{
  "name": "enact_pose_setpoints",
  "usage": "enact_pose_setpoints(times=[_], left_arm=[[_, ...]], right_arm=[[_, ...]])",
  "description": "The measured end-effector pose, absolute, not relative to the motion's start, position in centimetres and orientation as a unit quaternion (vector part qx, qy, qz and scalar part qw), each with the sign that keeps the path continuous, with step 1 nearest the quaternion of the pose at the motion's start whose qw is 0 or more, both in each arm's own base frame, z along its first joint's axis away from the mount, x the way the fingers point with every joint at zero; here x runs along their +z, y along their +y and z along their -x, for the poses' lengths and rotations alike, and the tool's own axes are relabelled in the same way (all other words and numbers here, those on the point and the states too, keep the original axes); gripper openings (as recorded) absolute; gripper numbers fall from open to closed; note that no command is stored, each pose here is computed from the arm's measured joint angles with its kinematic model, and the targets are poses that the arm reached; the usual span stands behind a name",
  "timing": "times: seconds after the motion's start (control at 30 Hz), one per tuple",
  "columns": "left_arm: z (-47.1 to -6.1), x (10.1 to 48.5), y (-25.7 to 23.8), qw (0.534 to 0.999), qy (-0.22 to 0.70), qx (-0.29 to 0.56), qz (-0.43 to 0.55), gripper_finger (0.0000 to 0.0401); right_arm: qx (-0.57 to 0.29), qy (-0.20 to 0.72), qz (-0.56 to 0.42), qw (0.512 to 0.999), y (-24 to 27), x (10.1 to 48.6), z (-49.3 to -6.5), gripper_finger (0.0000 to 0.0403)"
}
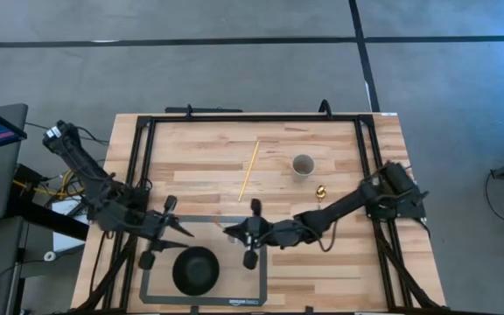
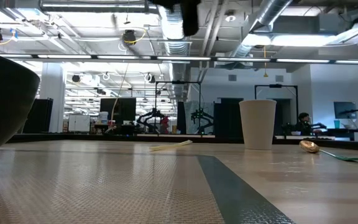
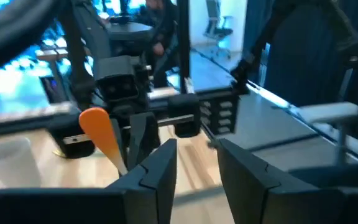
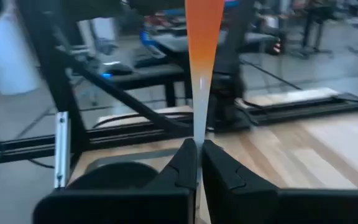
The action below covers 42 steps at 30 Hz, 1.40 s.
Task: Pick & Place Utensil
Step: Put the orange fork into the black bowl on the transparent mat
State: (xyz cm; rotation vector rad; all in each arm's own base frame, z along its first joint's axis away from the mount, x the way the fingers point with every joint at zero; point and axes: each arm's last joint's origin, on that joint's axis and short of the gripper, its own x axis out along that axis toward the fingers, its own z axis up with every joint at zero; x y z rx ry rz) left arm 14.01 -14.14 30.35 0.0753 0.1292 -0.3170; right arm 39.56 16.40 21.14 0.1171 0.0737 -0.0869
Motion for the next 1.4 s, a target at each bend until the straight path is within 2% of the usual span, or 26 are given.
enact_pose_setpoints(times=[0.17,0.27,0.4,0.57,0.87,1.1,1.4], left_arm=[[-12.0,28.2,-14.9,0.967,0.182,-0.179,0.020,0.0117],[-10.7,27.1,-15.3,0.951,0.246,-0.176,0.069,0.0117],[-8.9,26.7,-16.2,0.926,0.288,-0.188,0.156,0.0117],[-7.1,26.4,-17.4,0.892,0.329,-0.209,0.230,0.0117],[-7.0,19.3,-18.4,0.849,0.435,-0.083,0.288,0.0117],[-7.4,16.5,-18.9,0.864,0.408,-0.054,0.290,0.0117],[-8.2,16.0,-18.9,0.870,0.393,-0.033,0.295,0.0117]], right_arm=[[-0.010,0.007,-0.070,0.997,16.4,20.2,-41.9,0.0003],[0.040,-0.009,-0.065,0.997,16.6,20.3,-43.5,0.0002],[0.111,-0.029,-0.057,0.992,17.3,20.7,-46.0,0.0002],[0.147,0.000,-0.052,0.988,17.6,18.1,-49.1,0.0002],[0.156,0.042,-0.046,0.986,18.0,15.4,-50.7,0.0002],[0.149,0.072,-0.045,0.985,17.4,14.4,-50.9,0.0007],[0.146,0.106,-0.061,0.982,17.5,12.7,-50.9,0.0016]])
